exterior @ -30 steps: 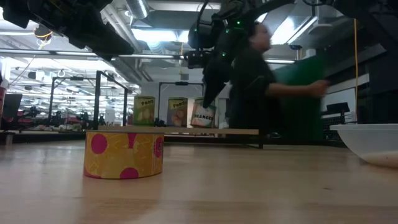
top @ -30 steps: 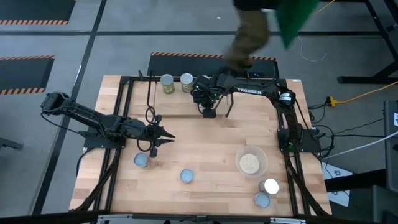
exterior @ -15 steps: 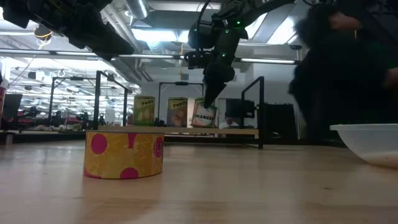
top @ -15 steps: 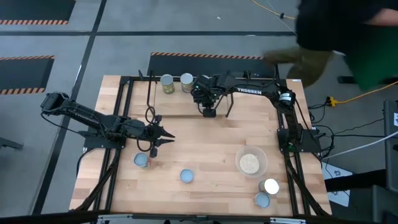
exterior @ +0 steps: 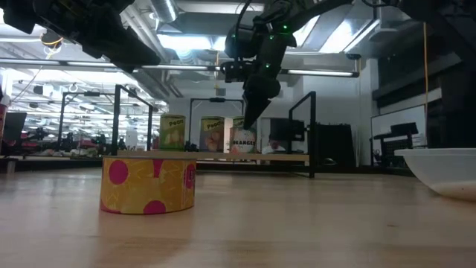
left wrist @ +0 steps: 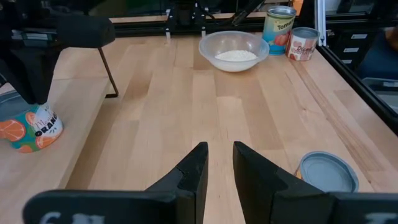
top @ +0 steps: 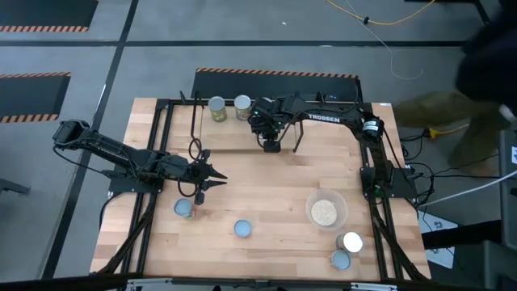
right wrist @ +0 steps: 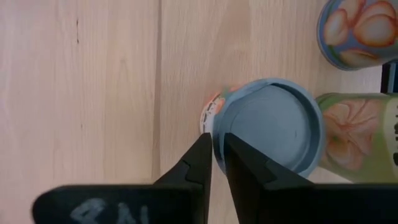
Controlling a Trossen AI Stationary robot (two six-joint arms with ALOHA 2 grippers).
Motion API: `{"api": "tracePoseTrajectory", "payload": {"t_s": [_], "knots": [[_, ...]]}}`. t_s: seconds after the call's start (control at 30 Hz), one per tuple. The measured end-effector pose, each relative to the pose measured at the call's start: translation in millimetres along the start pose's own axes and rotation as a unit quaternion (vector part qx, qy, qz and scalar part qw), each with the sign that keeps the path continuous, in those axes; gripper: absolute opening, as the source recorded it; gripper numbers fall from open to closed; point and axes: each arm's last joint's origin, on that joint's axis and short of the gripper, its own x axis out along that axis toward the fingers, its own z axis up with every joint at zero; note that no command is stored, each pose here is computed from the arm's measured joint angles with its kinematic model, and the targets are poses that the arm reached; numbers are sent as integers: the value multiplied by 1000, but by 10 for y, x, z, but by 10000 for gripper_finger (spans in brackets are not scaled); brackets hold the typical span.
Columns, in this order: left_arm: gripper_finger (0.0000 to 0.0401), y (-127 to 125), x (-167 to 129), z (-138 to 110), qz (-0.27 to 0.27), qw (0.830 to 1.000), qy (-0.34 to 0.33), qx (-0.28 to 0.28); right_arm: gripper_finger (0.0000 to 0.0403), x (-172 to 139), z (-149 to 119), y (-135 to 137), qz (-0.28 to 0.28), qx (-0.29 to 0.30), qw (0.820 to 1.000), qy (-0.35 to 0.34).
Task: Pick and place cans onto a shelf
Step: Put the small canned oranges on the shelf, then put the canned mixed fruit on the shelf
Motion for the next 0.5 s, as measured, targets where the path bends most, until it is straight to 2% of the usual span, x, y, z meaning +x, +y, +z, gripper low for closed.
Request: {"api": "tracePoseTrajectory", "payload": {"t_s": [0.2, 0.4, 0.5], "knots": [[69, 0, 0, 5, 0, 1000, -3, -7, 49, -237, 57, 32, 7, -4, 1000, 11], [69, -12, -15, 170, -7, 993, -31, -109, 49, -634, 159, 232, 13, -28, 999, -34], [69, -36, -38, 297, -37, 987, -22, -155, 49, -773, 166, 391, 22, -42, 998, -45]]}}
